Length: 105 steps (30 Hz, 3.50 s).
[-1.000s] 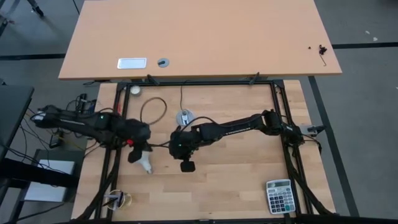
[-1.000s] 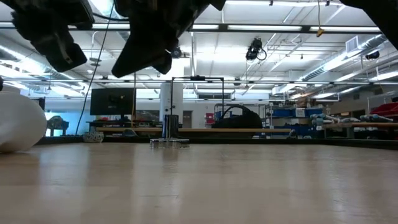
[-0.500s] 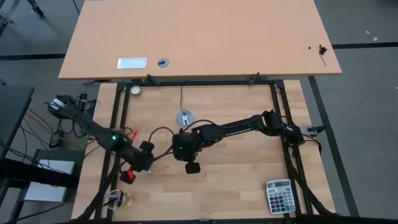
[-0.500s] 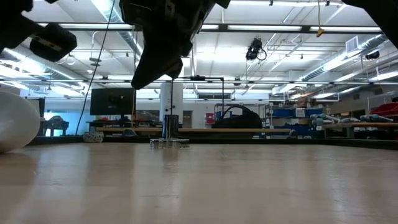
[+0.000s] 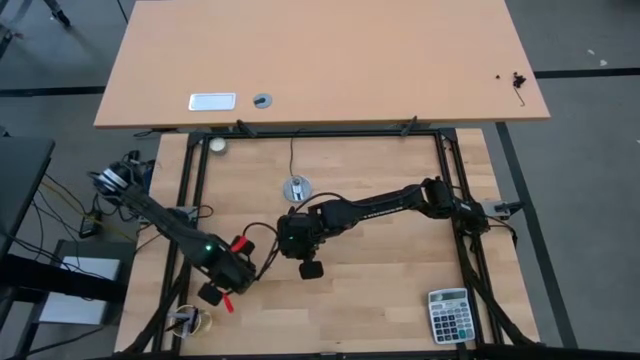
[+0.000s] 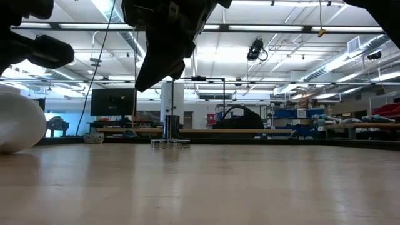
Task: Screw lightbulb
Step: Insert the white light bulb into the silver lamp
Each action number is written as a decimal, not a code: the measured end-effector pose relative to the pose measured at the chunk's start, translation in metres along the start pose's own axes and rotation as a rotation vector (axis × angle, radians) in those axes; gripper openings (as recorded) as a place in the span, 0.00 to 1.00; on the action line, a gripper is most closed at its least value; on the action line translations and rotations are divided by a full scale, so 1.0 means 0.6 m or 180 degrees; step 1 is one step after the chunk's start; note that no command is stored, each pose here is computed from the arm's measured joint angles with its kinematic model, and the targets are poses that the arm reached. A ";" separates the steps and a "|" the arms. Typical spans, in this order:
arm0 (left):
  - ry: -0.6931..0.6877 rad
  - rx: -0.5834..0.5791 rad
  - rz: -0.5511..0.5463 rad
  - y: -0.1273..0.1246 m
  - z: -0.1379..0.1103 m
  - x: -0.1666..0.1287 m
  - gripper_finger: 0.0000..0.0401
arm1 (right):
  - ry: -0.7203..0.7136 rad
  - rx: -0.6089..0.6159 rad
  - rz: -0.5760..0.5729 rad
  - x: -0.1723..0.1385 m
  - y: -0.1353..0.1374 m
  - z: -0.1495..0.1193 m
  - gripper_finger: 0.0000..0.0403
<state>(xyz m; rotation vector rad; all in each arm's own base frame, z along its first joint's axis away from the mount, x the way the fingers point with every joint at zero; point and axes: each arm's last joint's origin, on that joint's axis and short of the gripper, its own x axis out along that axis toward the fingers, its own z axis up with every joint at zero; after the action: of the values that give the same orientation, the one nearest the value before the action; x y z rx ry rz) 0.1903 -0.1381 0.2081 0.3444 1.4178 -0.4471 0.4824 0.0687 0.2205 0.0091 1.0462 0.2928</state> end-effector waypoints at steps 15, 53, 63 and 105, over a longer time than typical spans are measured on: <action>0.0351 0.1115 0.0513 0.002 -0.023 0.019 0.37 | 0.0103 -0.0041 0.0003 0.000 0.000 -0.005 0.02; -0.0167 -0.0960 0.0571 -0.037 -0.018 0.009 0.00 | 0.0803 -0.0279 -0.0230 -0.007 -0.004 -0.039 0.01; -0.0284 -0.1077 0.0708 -0.045 -0.026 0.024 0.00 | 0.1055 -0.0207 -0.0249 0.007 -0.007 -0.063 0.00; -0.0788 -0.1314 0.0700 -0.013 -0.043 0.100 0.00 | 0.0032 0.0302 -0.0393 -0.139 0.065 -0.149 0.00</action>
<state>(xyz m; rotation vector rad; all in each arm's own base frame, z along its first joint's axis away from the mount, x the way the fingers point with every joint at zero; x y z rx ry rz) 0.1699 -0.1379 0.1456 0.1020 1.1790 -0.0107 0.3585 0.0741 0.2520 0.0284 1.0652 0.1314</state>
